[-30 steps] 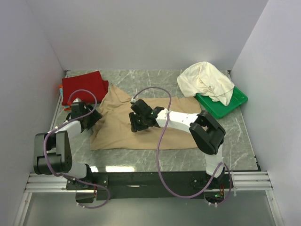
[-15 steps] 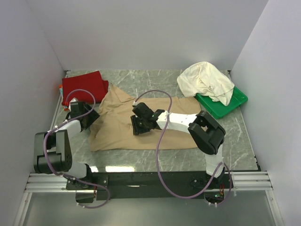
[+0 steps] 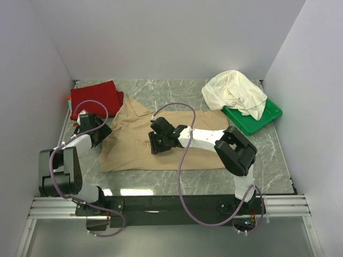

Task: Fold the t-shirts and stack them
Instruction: Fold the tshirt

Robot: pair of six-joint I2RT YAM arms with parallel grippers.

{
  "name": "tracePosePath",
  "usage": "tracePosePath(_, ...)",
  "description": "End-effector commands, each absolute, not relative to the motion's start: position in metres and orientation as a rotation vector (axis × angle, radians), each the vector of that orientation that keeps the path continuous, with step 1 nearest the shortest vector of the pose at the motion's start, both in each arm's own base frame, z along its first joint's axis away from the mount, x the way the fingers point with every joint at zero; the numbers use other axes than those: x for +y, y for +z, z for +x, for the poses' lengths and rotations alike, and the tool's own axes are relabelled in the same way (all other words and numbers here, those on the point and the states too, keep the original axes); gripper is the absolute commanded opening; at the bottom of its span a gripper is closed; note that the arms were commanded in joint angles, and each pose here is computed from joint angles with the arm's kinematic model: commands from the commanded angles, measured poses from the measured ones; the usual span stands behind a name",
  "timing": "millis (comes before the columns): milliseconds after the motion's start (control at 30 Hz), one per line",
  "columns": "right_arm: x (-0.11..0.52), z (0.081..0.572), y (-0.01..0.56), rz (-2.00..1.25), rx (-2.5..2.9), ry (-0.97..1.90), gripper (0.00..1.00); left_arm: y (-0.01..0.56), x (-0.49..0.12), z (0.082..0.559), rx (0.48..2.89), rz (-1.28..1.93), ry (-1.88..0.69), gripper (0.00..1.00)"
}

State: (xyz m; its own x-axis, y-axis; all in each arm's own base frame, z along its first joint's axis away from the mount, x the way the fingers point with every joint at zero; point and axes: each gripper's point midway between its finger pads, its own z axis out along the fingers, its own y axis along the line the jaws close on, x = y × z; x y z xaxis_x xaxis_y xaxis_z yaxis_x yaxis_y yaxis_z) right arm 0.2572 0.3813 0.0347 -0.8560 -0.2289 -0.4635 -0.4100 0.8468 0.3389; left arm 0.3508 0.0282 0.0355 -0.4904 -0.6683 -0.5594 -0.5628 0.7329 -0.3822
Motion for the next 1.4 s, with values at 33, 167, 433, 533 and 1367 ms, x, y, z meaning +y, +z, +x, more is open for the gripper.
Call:
tracePosePath(33,0.38,0.263,0.073,-0.455,2.517,0.623,0.46,0.076,0.028,0.357,2.127,-0.884,-0.184,0.74)
tracePosePath(167,0.359,0.271,0.084,-0.424,2.488,0.528,0.46,0.101,0.01,0.357,2.097,-0.825,-0.137,0.74)
tracePosePath(433,0.295,0.302,0.075,-0.238,2.507,0.439,0.46,0.124,-0.073,0.357,2.093,-0.661,-0.33,0.74)
tracePosePath(533,0.269,0.312,0.067,-0.17,2.521,0.399,0.46,0.115,-0.101,0.356,2.118,-0.619,-0.432,0.75)
tracePosePath(1367,0.194,0.237,-0.019,0.113,2.779,0.163,0.44,0.003,-0.131,0.292,2.395,-0.652,-0.48,0.78)
